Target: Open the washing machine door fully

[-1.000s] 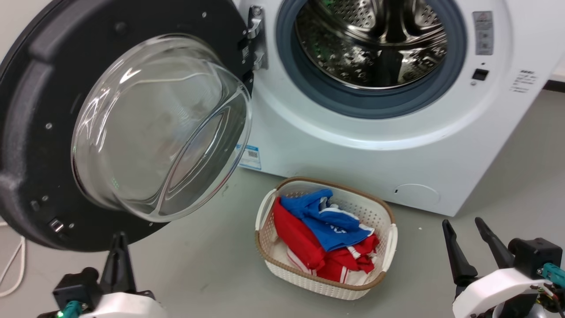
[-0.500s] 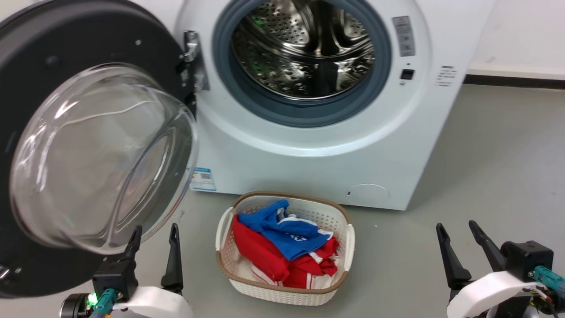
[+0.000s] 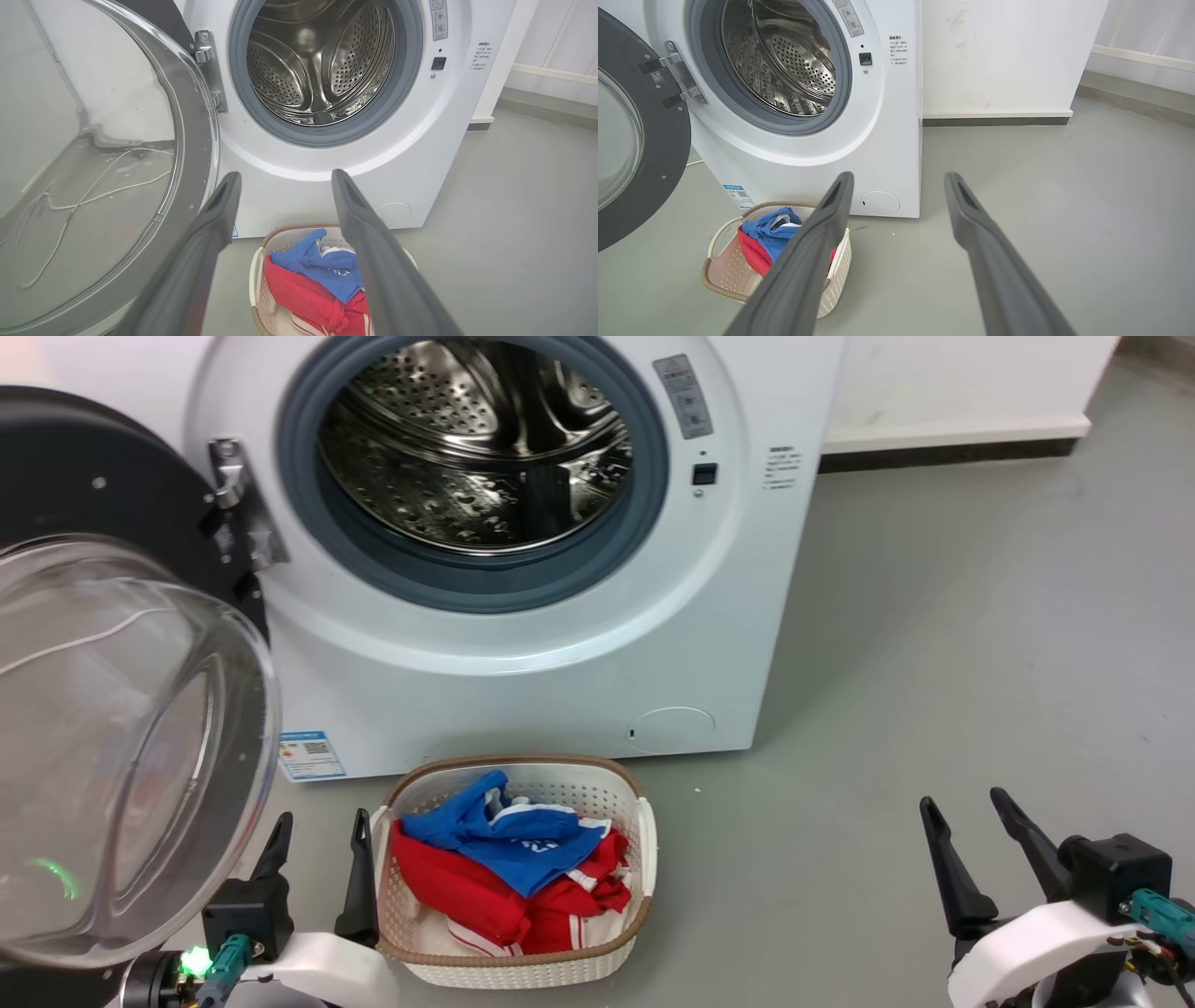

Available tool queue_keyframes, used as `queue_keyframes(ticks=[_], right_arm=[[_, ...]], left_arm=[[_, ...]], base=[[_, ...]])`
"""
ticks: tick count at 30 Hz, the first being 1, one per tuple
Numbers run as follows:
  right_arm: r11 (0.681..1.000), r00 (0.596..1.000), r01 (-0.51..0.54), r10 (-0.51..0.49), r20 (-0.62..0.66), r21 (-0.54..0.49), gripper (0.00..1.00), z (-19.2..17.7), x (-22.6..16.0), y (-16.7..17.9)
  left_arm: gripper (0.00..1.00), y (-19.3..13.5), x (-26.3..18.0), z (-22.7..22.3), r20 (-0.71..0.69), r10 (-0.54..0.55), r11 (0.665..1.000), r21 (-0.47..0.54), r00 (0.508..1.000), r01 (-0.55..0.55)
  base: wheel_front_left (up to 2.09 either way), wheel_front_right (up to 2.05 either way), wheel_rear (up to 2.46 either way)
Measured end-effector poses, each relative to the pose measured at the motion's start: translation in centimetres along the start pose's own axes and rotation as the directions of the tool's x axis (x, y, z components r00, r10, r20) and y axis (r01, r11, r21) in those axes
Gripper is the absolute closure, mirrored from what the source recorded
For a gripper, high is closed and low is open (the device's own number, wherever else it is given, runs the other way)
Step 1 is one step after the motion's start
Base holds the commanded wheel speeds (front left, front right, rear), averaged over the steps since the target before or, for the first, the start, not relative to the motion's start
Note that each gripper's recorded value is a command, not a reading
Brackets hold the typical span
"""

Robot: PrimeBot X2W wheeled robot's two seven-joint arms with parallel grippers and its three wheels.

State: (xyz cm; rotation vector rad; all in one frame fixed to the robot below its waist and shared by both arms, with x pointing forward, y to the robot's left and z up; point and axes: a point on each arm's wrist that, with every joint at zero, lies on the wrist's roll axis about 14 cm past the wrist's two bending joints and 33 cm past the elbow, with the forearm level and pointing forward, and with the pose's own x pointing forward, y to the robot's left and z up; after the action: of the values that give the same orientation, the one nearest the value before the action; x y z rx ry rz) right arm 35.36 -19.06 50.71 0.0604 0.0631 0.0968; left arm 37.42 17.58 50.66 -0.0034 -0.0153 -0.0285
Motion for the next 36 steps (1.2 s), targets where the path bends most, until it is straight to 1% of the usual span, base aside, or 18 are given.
queue_keyframes(ticks=[5,9,19,33,34,35,36], right_arm=[[0.999,0.999,0.046,-0.047,-0.005,-0.004,0.0,-0.1,-0.7,-1.6],[0.998,0.998,0.056,-0.056,0.003,-0.005,0.0,0.1,-0.6,-1.9],[0.999,0.998,0.052,-0.052,0.021,-0.003,0.0,0.5,-0.2,-1.8],[0.999,0.999,0.036,-0.036,0.032,-0.004,0.0,0.9,0.0,-1.2],[0.999,0.999,0.036,-0.036,0.026,-0.001,1.0,0.7,-0.1,-1.2],[0.999,0.999,0.036,-0.036,0.026,-0.001,1.0,0.7,-0.1,-1.2],[0.999,0.999,0.04,-0.04,-0.004,0.009,1.0,-0.3,-0.3,-1.1]], left_arm=[[0.0,-0.4,0.9,-0.8,-0.022,-0.014,1.0,0.004,1.0,0.014],[0.0,-0.2,1.1,-1.3,-0.032,-0.005,1.0,0.004,0.999,0.005],[0.0,0.4,1.1,-0.8,-0.017,0.025,1.0,0.004,1.0,-0.025],[0.0,0.6,0.7,-0.6,-0.013,0.029,1.0,-0.007,0.999,-0.029],[1.0,0.6,0.6,-0.8,-0.018,0.03,1.0,-0.008,0.999,-0.03],[1.0,0.6,0.6,-0.8,-0.018,0.03,1.0,-0.008,0.999,-0.03],[1.0,0.4,0.2,-1.7,-0.048,0.032,0.999,-0.012,0.998,-0.032]], base=[[0.0,0.0,0.0],[0.0,0.0,0.0],[0.0,0.0,0.0],[0.0,0.0,0.0],[0.0,0.0,0.0],[0.0,0.0,0.0],[0.0,0.0,0.0]])
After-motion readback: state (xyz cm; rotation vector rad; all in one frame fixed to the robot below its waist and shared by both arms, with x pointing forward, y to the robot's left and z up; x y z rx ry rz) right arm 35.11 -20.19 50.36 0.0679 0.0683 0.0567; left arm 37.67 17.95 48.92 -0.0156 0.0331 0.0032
